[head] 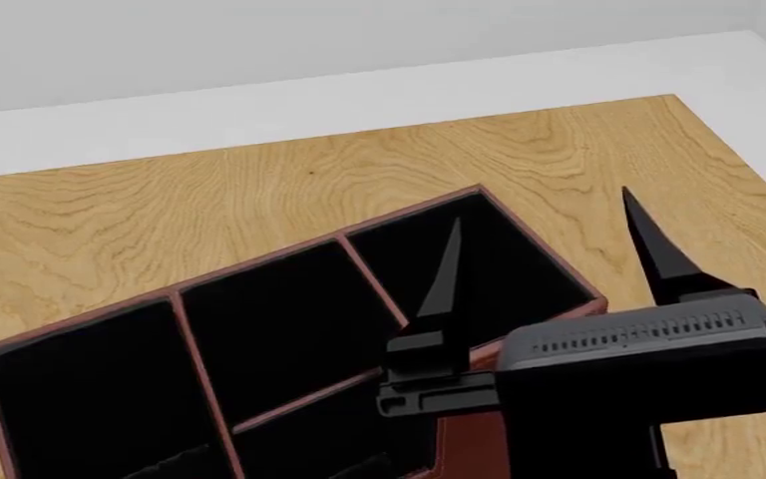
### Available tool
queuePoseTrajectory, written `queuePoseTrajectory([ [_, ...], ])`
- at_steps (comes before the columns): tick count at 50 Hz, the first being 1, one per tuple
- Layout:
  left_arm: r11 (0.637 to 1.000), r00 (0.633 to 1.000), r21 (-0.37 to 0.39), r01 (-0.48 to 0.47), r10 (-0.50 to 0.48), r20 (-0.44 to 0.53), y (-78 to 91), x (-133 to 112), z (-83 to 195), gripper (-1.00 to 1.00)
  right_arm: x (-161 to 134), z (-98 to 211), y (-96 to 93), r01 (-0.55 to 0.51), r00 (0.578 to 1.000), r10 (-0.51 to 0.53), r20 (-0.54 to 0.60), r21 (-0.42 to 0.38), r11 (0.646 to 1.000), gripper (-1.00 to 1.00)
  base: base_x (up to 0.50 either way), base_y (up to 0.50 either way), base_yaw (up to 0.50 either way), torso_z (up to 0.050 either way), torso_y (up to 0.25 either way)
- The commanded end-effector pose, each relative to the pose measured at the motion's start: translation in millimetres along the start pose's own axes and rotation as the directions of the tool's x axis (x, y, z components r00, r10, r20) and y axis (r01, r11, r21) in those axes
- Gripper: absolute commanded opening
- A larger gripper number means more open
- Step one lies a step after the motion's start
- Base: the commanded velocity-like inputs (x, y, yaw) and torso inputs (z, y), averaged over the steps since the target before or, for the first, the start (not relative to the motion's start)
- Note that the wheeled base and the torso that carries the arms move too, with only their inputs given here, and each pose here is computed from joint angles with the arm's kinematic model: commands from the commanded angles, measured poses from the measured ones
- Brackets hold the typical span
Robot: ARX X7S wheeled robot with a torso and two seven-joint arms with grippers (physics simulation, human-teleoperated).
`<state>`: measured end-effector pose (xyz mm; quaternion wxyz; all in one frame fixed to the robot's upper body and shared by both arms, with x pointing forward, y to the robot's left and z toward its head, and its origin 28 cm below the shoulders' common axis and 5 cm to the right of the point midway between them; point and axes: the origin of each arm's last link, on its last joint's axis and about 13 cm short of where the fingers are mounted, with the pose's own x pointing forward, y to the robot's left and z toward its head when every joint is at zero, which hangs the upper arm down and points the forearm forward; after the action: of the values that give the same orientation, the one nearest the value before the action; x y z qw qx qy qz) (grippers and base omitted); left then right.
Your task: Pick up the book and place it in the back compartment of the caddy.
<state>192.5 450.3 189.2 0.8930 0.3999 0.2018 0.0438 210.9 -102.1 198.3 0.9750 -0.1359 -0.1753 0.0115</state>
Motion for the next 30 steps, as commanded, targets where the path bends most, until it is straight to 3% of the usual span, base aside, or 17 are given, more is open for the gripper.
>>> queuePoseTrajectory([
  [1,0.981,0.966,-0.008,-0.193,0.191,0.177,30.1,-6,39,-1.0,-1,1,-1.0,0.004,1.0,-0.004,0.006,0.003,1.0,1.0,0.0,0.0,0.0,0.0,0.0],
  [10,0.964,0.927,-0.061,-0.257,0.264,0.266,34.8,-8,65,-1.0,-2,2,-1.4,0.006,1.0,-0.006,0.009,0.004,1.0,1.0,0.0,0.0,0.0,0.0,0.001],
  [14,0.957,0.906,-0.049,-0.286,0.287,0.312,34.2,-12,77,-1.0,-2,2,-1.5,0.006,1.0,-0.006,0.008,0.005,1.0,1.0,0.0,0.0,0.0,0.0,0.003],
  [26,0.958,0.86,-0.014,-0.285,0.262,0.439,30.0,-19,115,-1.0,-4,5,-2.7,0.011,1.0,-0.011,0.015,0.008,1.0,1.0,0.0,0.0,0.0,0.0,0.001],
  [30,0.962,0.844,-0.034,-0.27,0.254,0.472,29.5,-19,127,-1.0,-5,5,-3.2,0.013,1.0,-0.013,0.018,0.009,1.0,1.0,0.0,0.0,0.0,0.0,0.003],
])
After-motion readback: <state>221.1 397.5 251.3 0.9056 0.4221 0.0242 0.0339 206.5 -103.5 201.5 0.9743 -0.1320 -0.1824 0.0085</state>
